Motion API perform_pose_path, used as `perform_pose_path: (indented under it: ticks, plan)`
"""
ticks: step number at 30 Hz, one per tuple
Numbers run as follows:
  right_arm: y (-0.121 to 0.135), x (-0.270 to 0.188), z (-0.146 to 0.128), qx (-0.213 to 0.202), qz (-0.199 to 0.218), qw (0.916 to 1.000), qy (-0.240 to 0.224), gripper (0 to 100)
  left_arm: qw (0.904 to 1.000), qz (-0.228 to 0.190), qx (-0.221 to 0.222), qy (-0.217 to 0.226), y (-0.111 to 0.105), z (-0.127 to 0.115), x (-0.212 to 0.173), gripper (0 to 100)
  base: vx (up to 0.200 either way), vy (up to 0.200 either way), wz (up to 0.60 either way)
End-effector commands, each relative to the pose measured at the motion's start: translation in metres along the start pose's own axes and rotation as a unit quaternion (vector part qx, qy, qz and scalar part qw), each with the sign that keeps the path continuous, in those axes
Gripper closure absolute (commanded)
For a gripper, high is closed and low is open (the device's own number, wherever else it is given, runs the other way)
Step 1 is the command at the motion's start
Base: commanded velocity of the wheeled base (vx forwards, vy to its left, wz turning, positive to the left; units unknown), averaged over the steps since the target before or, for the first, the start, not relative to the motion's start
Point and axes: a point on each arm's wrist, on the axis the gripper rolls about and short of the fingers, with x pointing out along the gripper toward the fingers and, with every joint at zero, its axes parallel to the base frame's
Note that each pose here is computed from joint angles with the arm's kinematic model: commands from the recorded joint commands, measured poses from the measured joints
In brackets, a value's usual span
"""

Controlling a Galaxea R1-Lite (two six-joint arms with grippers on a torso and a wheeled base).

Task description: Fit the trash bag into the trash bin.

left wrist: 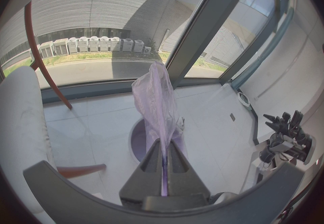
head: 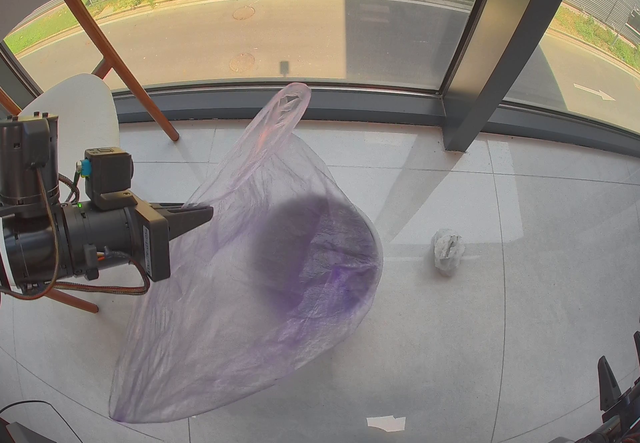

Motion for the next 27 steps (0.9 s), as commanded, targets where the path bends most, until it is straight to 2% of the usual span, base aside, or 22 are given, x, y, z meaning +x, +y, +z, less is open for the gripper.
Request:
perform_pose_path:
  ticks: [1,2,6,10,14,18,21,22,27]
  plan:
    - [0.0,0.0,-0.004,0.0,0.0,1.0,-0.001,0,0.9998,0.017,0.012,0.006,0.012,0.003,0.012,100,0.0,0.0,0.0]
    - [0.0,0.0,-0.004,0.0,0.0,1.0,-0.001,0,0.9994,0.027,0.021,-0.003,0.018,0.01,0.013,100,0.0,0.0,0.0]
    - [0.0,0.0,-0.004,0.0,0.0,1.0,-0.001,0,0.998,0.03,0.041,-0.036,0.018,0.032,0.012,100,0.0,0.0,0.0]
    - [0.0,0.0,-0.004,0.0,0.0,1.0,-0.001,0,0.9984,0.021,0.042,-0.03,0.019,0.037,0.028,100,0.0,0.0,0.0]
    - [0.0,0.0,-0.004,0.0,0.0,1.0,-0.001,0,0.9985,-0.028,0.046,0.009,-0.006,0.019,0.051,100,0.0,0.0,0.0]
    - [0.0,0.0,-0.005,-0.001,0.001,1.0,0.0,0,0.9977,-0.039,0.045,0.033,-0.009,0.001,0.051,100,0.0,0.0,0.0]
    - [0.0,0.0,-0.005,-0.005,0.001,1.0,0.001,0,0.9965,-0.061,0.051,0.024,-0.02,-0.004,0.051,100,0.0,0.0,0.0]
    - [0.0,0.0,-0.005,-0.009,0.0,1.0,0.002,0,0.9956,-0.076,0.054,0.008,-0.026,-0.004,0.052,100,0.0,0.0,0.0]
    - [0.0,0.0,-0.005,-0.017,0.008,0.9998,0.001,0,0.992,-0.107,0.062,-0.022,-0.029,0.001,0.051,100,0.0,0.0,0.0]
